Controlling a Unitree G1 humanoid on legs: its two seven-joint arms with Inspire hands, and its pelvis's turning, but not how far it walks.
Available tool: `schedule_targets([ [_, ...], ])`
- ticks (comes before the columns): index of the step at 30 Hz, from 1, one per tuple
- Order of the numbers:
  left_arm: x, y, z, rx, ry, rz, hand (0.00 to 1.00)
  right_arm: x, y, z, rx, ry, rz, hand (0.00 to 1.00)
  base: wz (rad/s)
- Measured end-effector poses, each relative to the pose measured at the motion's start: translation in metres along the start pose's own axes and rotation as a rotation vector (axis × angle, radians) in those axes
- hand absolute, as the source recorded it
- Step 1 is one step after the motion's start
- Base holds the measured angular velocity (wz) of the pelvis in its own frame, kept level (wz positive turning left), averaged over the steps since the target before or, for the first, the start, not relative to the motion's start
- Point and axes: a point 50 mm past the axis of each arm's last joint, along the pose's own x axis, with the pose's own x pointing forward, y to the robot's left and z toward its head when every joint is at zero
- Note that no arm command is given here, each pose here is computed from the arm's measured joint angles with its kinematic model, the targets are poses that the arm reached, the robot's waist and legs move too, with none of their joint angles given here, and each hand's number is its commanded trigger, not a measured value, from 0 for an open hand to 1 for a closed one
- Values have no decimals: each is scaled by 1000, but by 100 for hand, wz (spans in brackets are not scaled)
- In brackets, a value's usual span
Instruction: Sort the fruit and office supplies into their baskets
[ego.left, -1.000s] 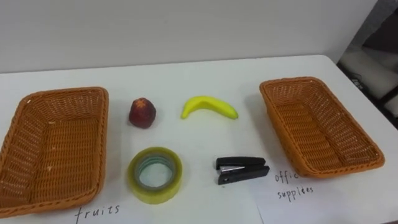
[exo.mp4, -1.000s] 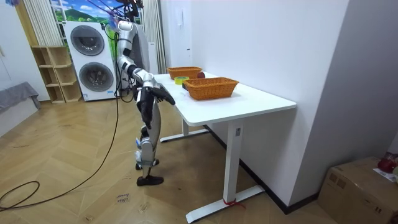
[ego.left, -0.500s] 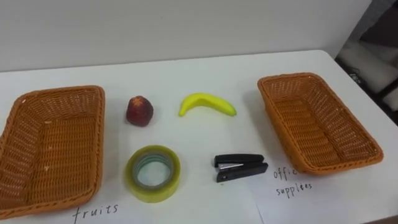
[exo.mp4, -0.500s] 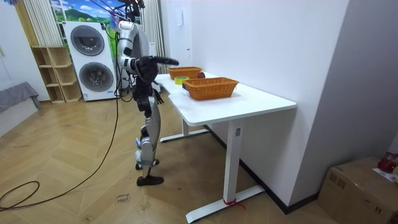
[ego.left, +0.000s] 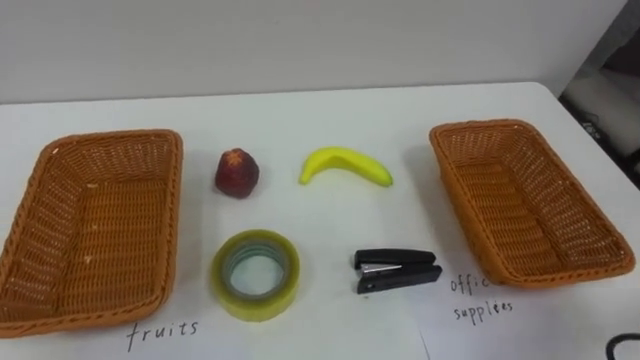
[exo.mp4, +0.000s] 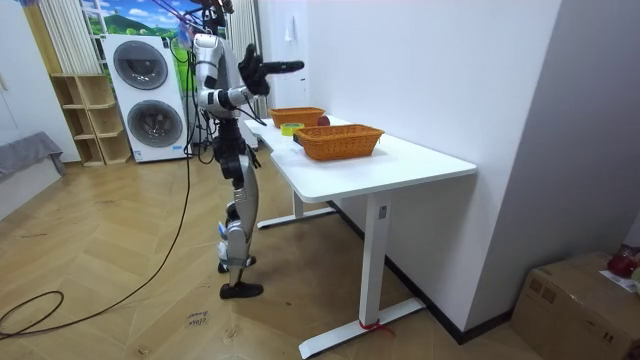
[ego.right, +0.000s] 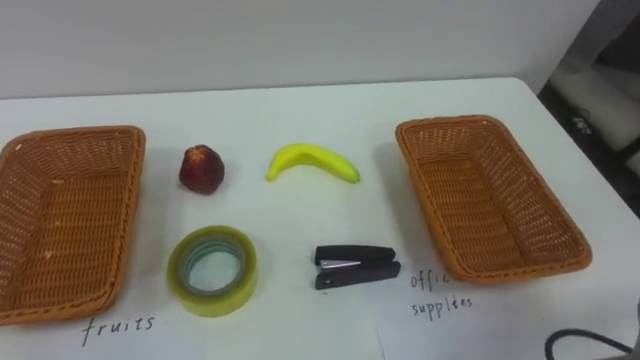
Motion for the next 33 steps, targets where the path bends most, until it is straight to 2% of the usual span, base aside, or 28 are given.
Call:
schedule_targets([
  [11,0,-2,-3,2,23,-10,0,-3,32,6,87,-12,135,0,7],
  [19,1,-2,-2,24,14,-26,0,-16,68,15,117,-55,379,0,9],
  [23,0,-2,-3,33,17,-26,0,-24,77,20,104,-78,500,0,2],
  [33,2,3,6,97,-33,-42,0,-65,104,9,-43,-121,939,0,0],
])
